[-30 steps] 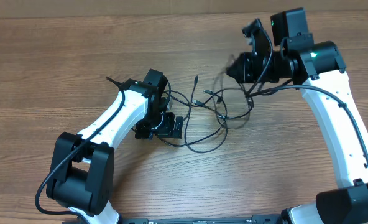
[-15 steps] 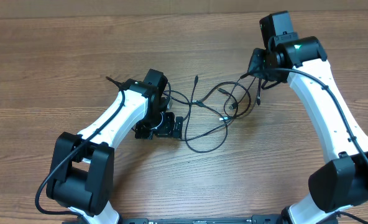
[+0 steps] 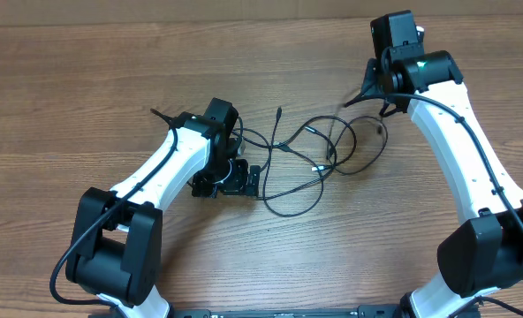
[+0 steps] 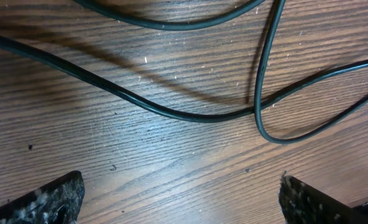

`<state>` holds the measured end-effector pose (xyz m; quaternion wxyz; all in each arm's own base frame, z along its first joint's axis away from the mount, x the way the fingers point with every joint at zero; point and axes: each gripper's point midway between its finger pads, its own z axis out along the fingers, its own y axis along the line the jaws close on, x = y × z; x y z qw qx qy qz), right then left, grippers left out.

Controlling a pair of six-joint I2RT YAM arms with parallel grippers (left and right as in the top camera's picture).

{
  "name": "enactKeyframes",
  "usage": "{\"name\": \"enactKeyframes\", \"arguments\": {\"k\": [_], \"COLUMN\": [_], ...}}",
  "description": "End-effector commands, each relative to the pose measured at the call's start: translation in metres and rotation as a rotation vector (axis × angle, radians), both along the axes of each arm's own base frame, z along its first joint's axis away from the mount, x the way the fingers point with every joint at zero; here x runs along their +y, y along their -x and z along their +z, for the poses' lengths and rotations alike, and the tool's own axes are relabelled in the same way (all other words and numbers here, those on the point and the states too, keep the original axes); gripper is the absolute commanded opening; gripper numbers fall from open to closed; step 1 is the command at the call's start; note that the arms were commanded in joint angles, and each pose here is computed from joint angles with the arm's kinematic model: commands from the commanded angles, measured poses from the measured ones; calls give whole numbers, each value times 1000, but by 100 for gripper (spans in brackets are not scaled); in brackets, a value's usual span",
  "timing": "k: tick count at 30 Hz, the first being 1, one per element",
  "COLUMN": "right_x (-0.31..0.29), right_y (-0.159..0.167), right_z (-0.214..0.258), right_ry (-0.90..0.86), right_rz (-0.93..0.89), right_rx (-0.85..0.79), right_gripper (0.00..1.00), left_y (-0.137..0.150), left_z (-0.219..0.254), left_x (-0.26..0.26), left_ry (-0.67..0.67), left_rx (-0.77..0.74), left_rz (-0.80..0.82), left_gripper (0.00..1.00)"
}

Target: Untangle cables

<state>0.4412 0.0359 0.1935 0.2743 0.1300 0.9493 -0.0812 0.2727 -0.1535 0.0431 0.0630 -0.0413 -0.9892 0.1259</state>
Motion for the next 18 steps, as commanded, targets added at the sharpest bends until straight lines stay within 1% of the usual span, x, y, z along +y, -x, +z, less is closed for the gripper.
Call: {"name": "enactKeyframes", "arguments": {"k": [1, 6, 8, 11, 13, 14, 15, 17, 18], "right_x": [-17, -28, -27, -19, -16, -15, -16, -17, -19], "right_y": [4, 19, 25, 31, 32, 33, 34, 34, 33], "right_z": [-2, -10, -16, -31, -42, -47, -52, -60, -64], "right_ry": [82, 69, 22, -67, -97, -99, -96, -87, -81], "right_rz": [-35, -69, -89, -68, -61, -61, -61, -59, -63], "right_rx": [19, 88, 113, 159, 173, 177, 180, 182, 178], "right_gripper": [4, 7, 8, 8, 12, 16, 24, 53, 59], "left_y": [2, 2, 2, 2, 2, 2, 2, 2, 2], "left_z": [-3, -3, -3, -3, -3, -3, -3, -3, -3], "left_x": [-1, -1, -1, -1, -1, -1, -1, -1, -1], "left_ry": [-6, -6, -6, -6, -6, -6, -6, -6, -6], "left_rx": [10, 10, 10, 10, 10, 10, 10, 10, 10], "left_rz": [-1, -1, -1, -2, -1, -2, -2, -1, -2], "left_gripper": [100, 100, 99, 99, 100, 100, 100, 99, 100]}}
